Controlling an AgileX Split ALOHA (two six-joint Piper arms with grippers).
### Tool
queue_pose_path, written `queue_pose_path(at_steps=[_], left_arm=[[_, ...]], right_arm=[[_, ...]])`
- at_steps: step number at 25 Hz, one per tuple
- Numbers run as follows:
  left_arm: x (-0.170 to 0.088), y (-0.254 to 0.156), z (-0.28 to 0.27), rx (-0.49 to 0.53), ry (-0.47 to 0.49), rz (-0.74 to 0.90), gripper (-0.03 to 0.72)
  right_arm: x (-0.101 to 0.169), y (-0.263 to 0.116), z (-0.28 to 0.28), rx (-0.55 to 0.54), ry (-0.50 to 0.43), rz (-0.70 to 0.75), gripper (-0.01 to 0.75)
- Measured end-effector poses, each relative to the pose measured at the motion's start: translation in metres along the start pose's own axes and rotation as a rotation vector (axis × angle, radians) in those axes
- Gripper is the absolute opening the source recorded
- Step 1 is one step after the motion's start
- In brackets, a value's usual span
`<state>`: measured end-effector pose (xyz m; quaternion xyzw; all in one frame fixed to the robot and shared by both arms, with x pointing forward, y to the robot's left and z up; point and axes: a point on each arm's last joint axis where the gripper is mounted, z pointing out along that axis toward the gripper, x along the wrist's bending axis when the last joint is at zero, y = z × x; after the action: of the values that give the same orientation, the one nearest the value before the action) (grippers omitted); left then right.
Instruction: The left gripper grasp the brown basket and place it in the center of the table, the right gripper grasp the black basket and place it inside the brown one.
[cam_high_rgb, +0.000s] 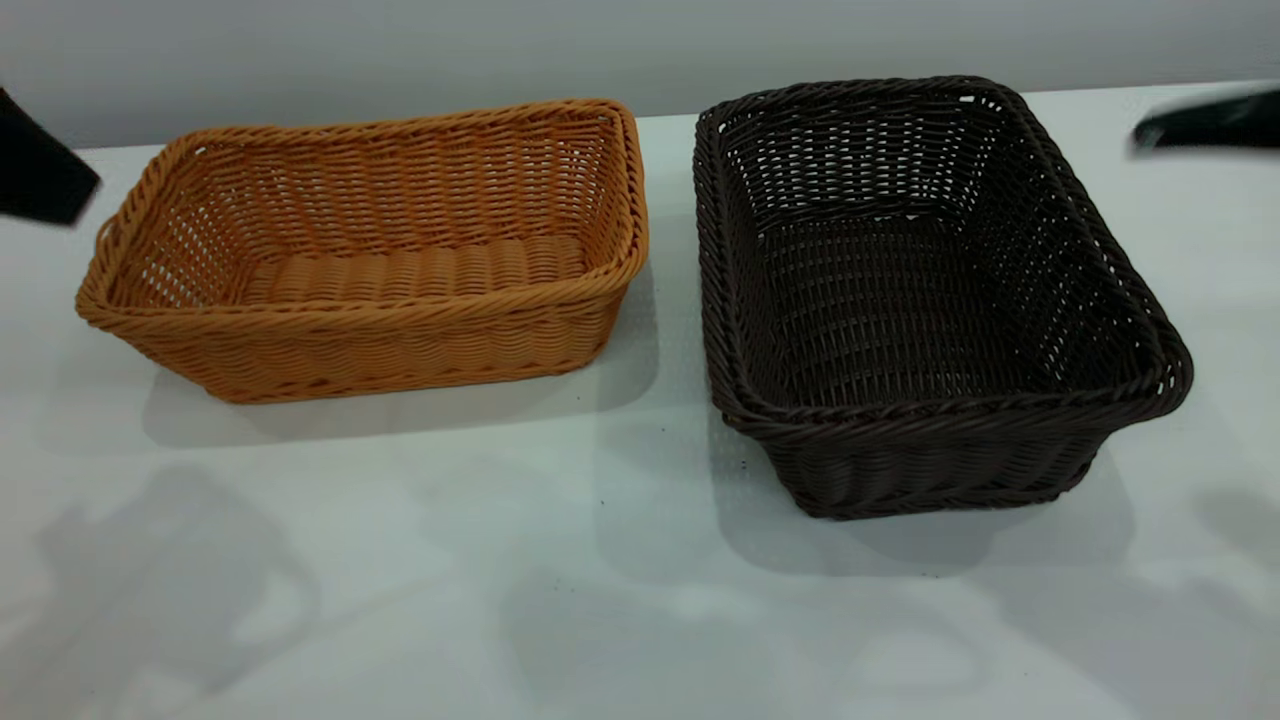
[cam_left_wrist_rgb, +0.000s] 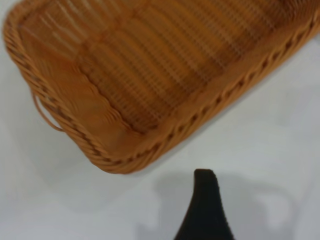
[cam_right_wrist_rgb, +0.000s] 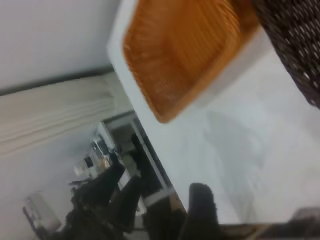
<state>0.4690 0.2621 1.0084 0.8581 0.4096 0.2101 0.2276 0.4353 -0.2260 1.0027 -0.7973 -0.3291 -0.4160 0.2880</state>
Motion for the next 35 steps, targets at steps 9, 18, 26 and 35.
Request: queue_pose_path(at_steps=[9,18,26,35], left_arm=[[-0.007,0.010,0.013,-0.035,0.012,0.068,0.489],[-0.020,0.013,0.032,0.005,-0.050,0.114,0.489],[-0.021,0.017,0.032,-0.022,-0.032,0.123,0.489],[-0.021,0.017,0.032,-0.022,-0.033,0.121,0.489]], right_arm=[[-0.027,-0.008,0.064,-0.012,-0.193,0.297,0.507],[-0.047,-0.028,0.096,-0.026,-0.305,0.380,0.464],[-0.059,-0.016,0.101,-0.137,-0.356,0.399,0.463],[-0.059,-0.008,0.103,-0.211,-0.366,0.402,0.462]])
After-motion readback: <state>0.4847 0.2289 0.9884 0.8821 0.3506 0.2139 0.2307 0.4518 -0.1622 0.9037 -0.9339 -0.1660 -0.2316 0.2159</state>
